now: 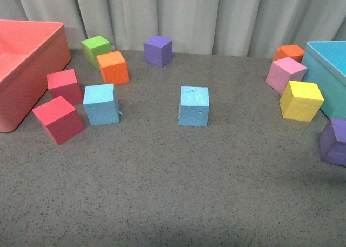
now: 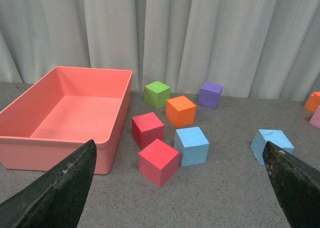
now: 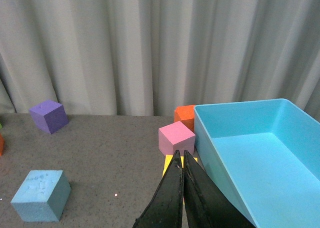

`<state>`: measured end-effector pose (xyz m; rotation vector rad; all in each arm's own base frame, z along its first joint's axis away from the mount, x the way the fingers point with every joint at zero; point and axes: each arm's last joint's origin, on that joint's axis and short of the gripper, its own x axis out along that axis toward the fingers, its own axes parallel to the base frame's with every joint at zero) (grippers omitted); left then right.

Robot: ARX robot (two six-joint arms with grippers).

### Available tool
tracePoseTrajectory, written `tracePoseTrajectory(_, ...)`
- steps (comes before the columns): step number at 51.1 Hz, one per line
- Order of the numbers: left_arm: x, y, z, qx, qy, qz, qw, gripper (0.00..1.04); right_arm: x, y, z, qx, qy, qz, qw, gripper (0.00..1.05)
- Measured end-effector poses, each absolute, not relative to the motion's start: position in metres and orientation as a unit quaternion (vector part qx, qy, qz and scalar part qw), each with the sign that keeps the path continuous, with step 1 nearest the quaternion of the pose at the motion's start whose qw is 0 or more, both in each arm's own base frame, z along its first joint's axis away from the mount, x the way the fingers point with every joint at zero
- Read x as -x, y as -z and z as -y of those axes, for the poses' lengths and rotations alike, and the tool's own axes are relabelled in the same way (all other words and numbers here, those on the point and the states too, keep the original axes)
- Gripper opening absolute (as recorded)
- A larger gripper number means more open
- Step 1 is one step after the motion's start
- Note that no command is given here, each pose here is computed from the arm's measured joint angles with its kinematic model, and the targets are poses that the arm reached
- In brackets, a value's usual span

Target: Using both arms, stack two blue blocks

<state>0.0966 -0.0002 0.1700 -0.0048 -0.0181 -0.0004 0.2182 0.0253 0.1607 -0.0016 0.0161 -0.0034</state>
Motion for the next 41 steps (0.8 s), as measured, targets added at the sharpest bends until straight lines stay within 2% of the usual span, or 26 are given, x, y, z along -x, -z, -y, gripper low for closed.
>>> tracePoseTrajectory(25, -0.097, -0.17, 0.0, 0.002, 0.0, 0.009, 1.0, 0.98, -0.164, -0.162, 0.0, 0.0, 0.002, -0.008, 1.0, 0.01)
tracePoseTrajectory(41, -0.097, -0.17, 0.0, 0.002, 0.0, 0.009, 1.0, 0.98, -0.14, -0.163, 0.0, 0.0, 0.0, -0.006, 1.0, 0.01)
